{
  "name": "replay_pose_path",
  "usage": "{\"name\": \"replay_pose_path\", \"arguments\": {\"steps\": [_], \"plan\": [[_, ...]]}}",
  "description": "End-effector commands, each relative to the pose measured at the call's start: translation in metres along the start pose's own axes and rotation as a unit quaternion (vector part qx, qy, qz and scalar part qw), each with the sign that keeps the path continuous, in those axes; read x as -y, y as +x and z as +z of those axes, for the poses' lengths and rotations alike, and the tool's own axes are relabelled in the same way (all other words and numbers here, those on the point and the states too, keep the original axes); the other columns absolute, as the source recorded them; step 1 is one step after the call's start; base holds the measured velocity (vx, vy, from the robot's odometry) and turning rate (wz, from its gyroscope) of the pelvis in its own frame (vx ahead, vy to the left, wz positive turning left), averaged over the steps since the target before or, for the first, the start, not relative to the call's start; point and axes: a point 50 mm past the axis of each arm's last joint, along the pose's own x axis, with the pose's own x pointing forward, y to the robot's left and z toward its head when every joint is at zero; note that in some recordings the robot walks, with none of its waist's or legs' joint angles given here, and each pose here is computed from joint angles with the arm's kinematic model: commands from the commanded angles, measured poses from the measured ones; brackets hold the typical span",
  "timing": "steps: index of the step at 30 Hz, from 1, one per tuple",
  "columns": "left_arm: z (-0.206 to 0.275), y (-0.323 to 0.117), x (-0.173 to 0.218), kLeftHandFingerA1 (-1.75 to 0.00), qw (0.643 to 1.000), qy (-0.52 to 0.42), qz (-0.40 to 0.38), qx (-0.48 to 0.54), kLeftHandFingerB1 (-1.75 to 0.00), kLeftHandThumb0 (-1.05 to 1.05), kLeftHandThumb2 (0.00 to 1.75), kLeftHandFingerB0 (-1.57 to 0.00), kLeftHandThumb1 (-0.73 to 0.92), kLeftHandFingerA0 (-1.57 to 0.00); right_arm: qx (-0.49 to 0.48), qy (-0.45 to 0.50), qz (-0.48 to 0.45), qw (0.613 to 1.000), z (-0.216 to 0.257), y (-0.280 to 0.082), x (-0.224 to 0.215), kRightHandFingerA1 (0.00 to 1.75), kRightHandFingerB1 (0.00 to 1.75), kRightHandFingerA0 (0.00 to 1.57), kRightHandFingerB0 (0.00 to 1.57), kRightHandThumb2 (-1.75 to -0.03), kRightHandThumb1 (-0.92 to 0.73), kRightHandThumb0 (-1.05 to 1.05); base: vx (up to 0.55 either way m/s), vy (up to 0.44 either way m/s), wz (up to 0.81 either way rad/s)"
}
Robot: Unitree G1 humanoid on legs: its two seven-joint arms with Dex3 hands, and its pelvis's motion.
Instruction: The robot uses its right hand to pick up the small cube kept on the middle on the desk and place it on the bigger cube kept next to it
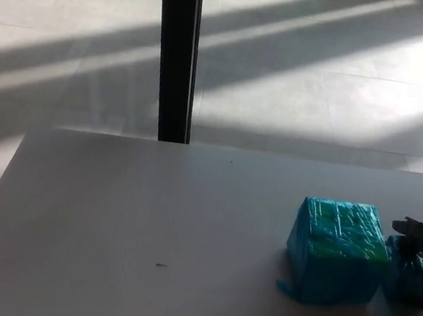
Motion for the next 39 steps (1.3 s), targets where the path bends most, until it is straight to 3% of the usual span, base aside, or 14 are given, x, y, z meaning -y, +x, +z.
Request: {"name": "replay_pose_path", "arguments": {"steps": [1, 6, 7, 10, 16, 18, 28, 30, 32, 35, 36, 37, 38, 39], "plan": [[0.002, -0.002, -0.007, -0.67, 1.000, -0.014, 0.007, -0.006, -0.61, -0.68, 0.59, -0.66, 0.64, -0.50, -0.044, -0.113, 0.054, 0.991, -0.019, -0.004, -0.014, 1.01, 0.34, 0.19, 0.19, -0.65, -0.72, -0.13, 0.00, 0.000, 0.00], [0.001, -0.002, -0.006, -0.62, 1.000, 0.025, 0.013, -0.009, -0.56, -0.68, 0.60, -0.60, 0.69, -0.48, -0.015, -0.178, 0.038, 0.983, -0.033, -0.011, -0.019, 1.34, 0.33, 0.63, 0.32, -0.66, -0.73, -0.17, 0.00, 0.000, 0.00], [0.001, -0.002, -0.005, -0.65, 1.000, 0.017, 0.006, -0.007, -0.55, -0.70, 0.60, -0.67, 0.66, -0.56, 0.007, -0.212, 0.019, 0.977, -0.040, -0.017, -0.021, 1.56, 0.44, 0.72, 0.57, -0.67, -0.82, -0.28, 0.00, 0.000, 0.00], [0.000, -0.001, -0.005, -0.71, 1.000, 0.004, 0.003, -0.006, -0.59, -0.66, 0.60, -0.66, 0.64, -0.60, 0.039, -0.236, 0.002, 0.971, -0.042, -0.021, -0.024, 1.65, 0.73, 0.73, 0.76, -0.65, -0.79, -0.34, 0.00, 0.000, 0.00], [-0.001, -0.001, -0.004, -0.70, 1.000, -0.011, 0.006, -0.010, -0.61, -0.65, 0.59, -0.70, 0.63, -0.58, 0.082, -0.231, -0.041, 0.969, -0.035, -0.022, -0.027, 1.66, 0.80, 0.74, 0.74, -0.63, -0.75, -0.30, 0.00, 0.000, 0.00], [0.000, -0.001, -0.005, -0.67, 1.000, 0.009, 0.004, -0.008, -0.58, -0.69, 0.60, -0.67, 0.65, -0.54, 0.101, -0.212, -0.065, 0.970, -0.030, -0.023, -0.027, 1.58, 0.59, 0.77, 0.80, -0.65, -0.71, -0.29, 0.00, 0.000, 0.00], [0.000, -0.002, -0.005, -0.62, 1.000, 0.022, 0.009, -0.006, -0.52, -0.70, 0.61, -0.63, 0.67, -0.51, 0.108, -0.152, -0.104, 0.977, -0.025, -0.019, -0.035, 1.53, 0.62, 0.77, 0.81, -0.65, -0.72, -0.27, 0.00, 0.000, 0.00], [0.001, -0.002, -0.006, -0.60, 0.999, 0.043, 0.004, -0.005, -0.49, -0.72, 0.61, -0.59, 0.68, -0.47, 0.105, -0.122, -0.122, 0.979, -0.026, -0.020, -0.032, 1.56, 0.93, 0.80, 0.81, -0.71, -0.73, -0.21, 0.00, 0.000, 0.00], [0.001, -0.002, -0.006, -0.60, 0.999, 0.044, 0.004, -0.005, -0.49, -0.72, 0.61, -0.59, 0.68, -0.47, 0.105, -0.121, -0.123, 0.979, -0.027, -0.020, -0.032, 1.56, 0.93, 0.80, 0.81, -0.71, -0.73, -0.21, 0.00, 0.000, 0.00], [0.001, -0.002, -0.006, -0.66, 1.000, 0.014, 0.006, -0.006, -0.57, -0.70, 0.60, -0.63, 0.67, -0.52, 0.098, -0.085, -0.156, 0.979, -0.031, -0.023, -0.023, 1.67, 1.40, 0.79, 0.70, -0.72, -0.77, -0.20, 0.00, 0.000, 0.00], [0.002, -0.002, -0.007, -0.65, 1.000, 0.013, 0.007, -0.007, -0.55, -0.71, 0.61, -0.62, 0.67, -0.50, 0.090, -0.080, -0.157, 0.980, -0.033, -0.023, -0.021, 1.60, 0.88, 0.80, 0.76, -0.70, -0.78, -0.22, 0.00, 0.000, 0.00], [0.002, -0.003, -0.008, -0.62, 1.000, 0.022, 0.007, -0.005, -0.55, -0.72, 0.61, -0.63, 0.67, -0.41, 0.094, -0.071, -0.167, 0.979, -0.034, -0.025, -0.017, 1.59, 1.11, 0.86, 0.78, -0.72, -0.74, -0.20, 0.00, 0.000, 0.00], [0.002, -0.003, -0.008, -0.75, 1.000, 0.020, 0.006, -0.001, -0.63, -0.70, 0.60, -0.68, 0.67, -0.56, 0.099, -0.065, -0.180, 0.977, -0.035, -0.027, -0.012, 1.58, 0.85, 0.82, 0.82, -0.65, -0.69, -0.23, 0.00, 0.000, 0.00], [0.002, -0.003, -0.008, -0.67, 1.000, 0.019, 0.003, 0.001, -0.55, -0.71, 0.61, -0.59, 0.68, -0.51, 0.097, -0.058, -0.183, 0.977, -0.037, -0.028, -0.008, 1.54, 0.95, 0.83, 0.79, -0.72, -0.73, -0.18, 0.00, 0.000, 0.00]]}}
